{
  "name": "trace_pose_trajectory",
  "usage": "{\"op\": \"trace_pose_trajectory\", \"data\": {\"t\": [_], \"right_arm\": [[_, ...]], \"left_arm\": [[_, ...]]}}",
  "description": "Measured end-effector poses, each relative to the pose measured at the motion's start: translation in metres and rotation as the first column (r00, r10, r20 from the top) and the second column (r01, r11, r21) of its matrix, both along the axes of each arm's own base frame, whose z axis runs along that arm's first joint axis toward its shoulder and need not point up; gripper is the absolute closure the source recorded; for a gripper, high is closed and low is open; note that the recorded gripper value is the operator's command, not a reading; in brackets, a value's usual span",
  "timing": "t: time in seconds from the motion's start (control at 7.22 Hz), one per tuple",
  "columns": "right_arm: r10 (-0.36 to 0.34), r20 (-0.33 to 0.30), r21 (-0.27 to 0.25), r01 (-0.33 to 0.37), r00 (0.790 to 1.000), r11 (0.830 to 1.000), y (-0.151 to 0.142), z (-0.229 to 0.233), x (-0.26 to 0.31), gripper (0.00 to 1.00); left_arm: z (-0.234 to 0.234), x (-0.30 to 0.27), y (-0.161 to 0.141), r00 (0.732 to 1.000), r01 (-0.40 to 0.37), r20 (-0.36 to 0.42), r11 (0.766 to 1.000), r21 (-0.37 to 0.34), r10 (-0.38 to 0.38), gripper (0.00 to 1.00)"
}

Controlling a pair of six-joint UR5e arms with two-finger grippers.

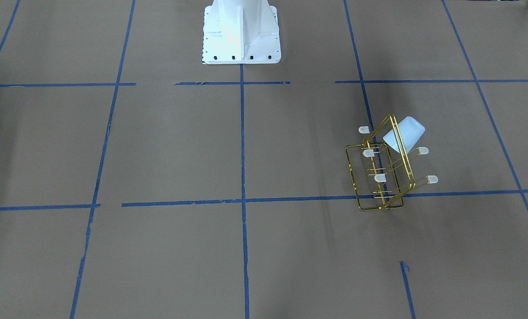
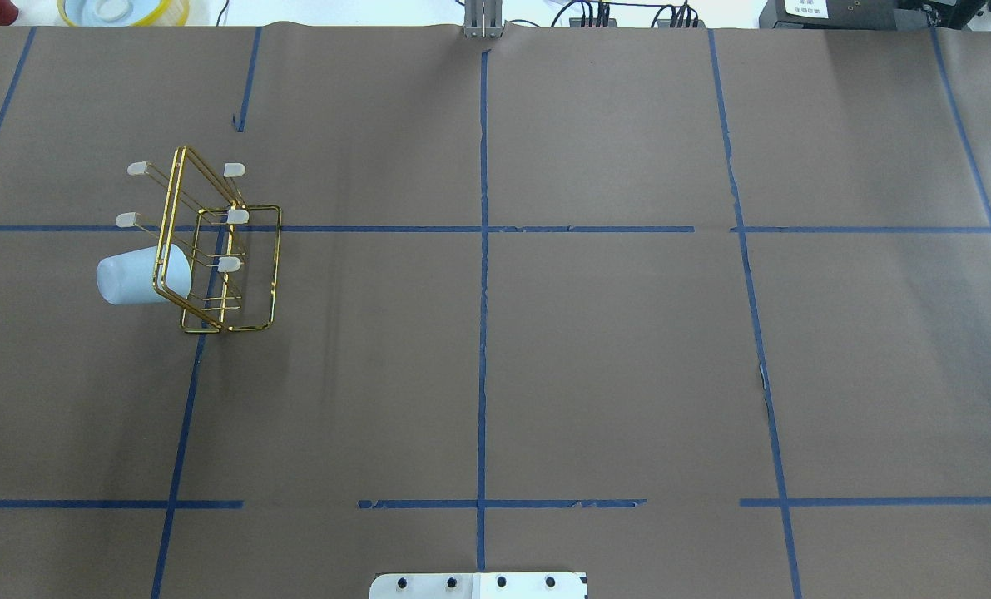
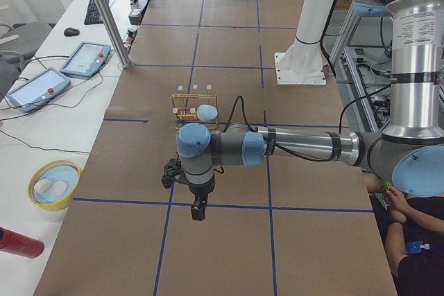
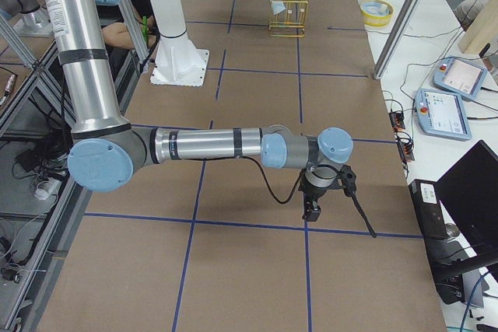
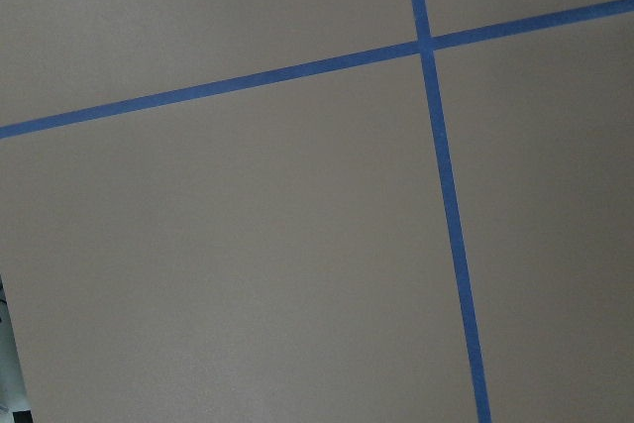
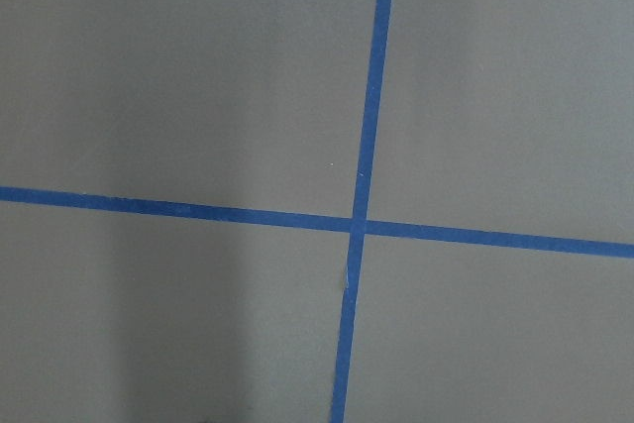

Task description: Hang cup on cup holder

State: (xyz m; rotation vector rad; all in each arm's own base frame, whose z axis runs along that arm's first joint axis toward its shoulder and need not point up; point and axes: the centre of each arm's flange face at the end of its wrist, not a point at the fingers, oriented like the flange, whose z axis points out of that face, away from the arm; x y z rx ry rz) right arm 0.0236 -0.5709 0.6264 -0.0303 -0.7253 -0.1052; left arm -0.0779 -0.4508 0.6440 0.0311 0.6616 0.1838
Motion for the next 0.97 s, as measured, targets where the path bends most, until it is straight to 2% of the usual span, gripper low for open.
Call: {"op": "trace_pose_trajectory", "data": {"t": [0.55,0.97], "right_arm": [[0.000,0.000,-0.001,0.000,1.000,1.000,0.0000,0.0001,-0.0002,0.00],[0.000,0.000,0.000,0.000,1.000,1.000,0.0000,0.0000,-0.0001,0.00]], "left_arm": [[-0.0079,0.0087,-0.0032,0.995,-0.009,-0.103,1.000,0.017,0.011,0.00],[-0.0051,0.0101,-0.0029,0.993,-0.004,-0.118,1.000,0.004,0.004,0.00]]}}
